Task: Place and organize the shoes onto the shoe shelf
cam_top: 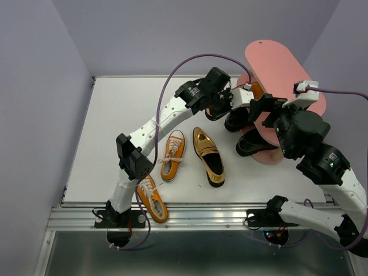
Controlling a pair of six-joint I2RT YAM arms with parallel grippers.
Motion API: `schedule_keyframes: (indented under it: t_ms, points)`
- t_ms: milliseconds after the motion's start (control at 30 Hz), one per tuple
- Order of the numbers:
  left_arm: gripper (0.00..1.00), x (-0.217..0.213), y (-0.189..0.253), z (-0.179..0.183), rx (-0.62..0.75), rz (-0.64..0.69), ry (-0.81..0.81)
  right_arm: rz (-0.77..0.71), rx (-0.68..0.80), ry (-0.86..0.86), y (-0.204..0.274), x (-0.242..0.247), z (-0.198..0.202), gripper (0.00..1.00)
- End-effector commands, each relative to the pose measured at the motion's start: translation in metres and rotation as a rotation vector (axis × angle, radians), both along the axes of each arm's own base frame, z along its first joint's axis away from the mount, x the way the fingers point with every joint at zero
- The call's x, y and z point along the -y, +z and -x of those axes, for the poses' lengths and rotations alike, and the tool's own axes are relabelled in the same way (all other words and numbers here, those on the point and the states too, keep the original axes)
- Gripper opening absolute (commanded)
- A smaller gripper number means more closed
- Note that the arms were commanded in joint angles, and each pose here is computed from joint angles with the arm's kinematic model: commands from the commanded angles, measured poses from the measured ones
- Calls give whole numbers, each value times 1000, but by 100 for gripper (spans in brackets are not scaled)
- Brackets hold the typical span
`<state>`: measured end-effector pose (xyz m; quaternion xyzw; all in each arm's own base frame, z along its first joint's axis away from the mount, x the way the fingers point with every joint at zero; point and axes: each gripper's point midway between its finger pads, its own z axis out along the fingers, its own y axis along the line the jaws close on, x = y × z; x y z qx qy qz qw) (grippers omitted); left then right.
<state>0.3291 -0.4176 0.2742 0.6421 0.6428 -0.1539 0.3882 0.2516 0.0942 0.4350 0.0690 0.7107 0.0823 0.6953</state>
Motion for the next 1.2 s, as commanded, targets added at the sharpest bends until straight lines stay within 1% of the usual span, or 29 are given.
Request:
schedule_keyframes:
  t_ms: [0,633,1167]
  points:
    - [0,17,97,-8,239,226,-58,-48,31,21,17,-3,3,100]
    - [0,42,98,-33,351,256,-95,-53,12,43,14,-8,3,100]
    - [0,58,121,-36,419,356,-130,-63,1,51,10,-9,5,100]
